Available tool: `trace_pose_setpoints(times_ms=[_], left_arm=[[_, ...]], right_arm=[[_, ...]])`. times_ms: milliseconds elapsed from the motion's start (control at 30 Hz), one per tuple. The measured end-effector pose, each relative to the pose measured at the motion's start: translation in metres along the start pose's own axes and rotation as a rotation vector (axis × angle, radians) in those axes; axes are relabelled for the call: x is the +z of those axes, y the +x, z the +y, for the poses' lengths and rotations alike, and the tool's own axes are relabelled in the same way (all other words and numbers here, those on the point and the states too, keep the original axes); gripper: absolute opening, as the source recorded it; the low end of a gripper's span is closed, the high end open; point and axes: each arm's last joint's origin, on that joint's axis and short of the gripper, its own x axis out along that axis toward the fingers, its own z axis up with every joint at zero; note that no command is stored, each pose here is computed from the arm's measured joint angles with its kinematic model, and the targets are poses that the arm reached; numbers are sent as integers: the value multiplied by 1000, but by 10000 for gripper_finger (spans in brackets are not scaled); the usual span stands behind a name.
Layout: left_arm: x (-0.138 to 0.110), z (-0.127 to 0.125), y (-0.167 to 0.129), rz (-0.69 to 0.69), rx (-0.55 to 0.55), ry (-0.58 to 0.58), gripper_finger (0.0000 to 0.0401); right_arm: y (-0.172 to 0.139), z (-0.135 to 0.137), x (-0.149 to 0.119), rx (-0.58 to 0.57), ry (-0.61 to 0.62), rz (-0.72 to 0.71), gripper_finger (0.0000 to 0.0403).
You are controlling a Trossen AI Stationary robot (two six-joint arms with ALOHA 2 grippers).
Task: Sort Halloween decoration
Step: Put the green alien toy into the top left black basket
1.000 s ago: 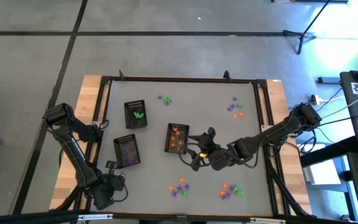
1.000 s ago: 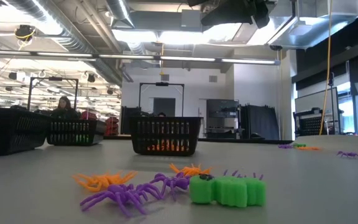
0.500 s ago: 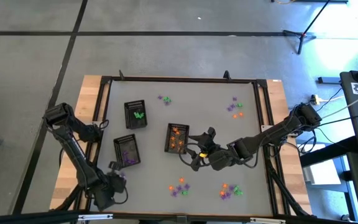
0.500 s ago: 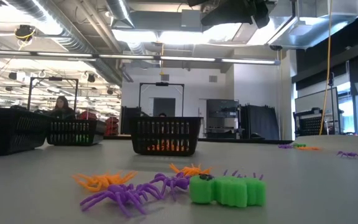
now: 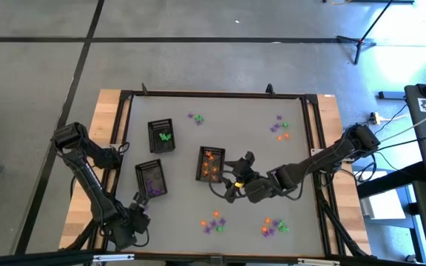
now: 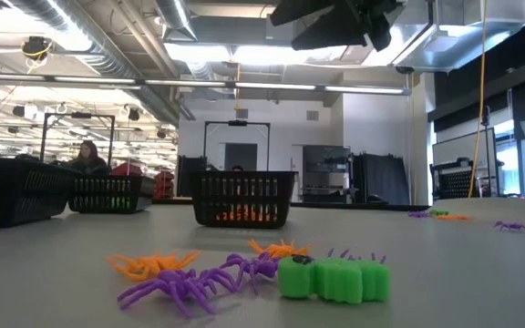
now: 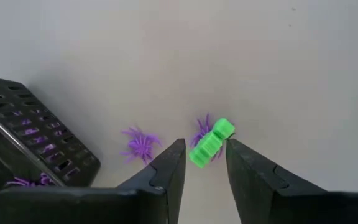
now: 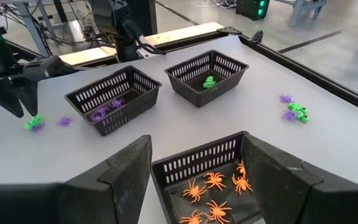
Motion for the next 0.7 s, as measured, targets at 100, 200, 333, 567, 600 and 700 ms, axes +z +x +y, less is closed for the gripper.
trace_pose_setpoints(times_ms=[100,200,333,567,600,700], left_arm=[[0,0,0,0,1,0,109],[0,0,0,-1,2,10,109],[0,0,0,-6,10,40,109],[-4,2,5,18,6,56,109],[-6,2,7,30,-7,57,109],[-8,2,11,38,-35,83,109]], right_arm=[[1,-1,2,-2,10,-7,246],[1,-1,2,3,15,-10,246],[1,0,2,6,14,-8,246],[1,0,2,9,14,-8,246],[1,0,2,9,14,-8,246],[1,0,2,8,13,-7,246]])
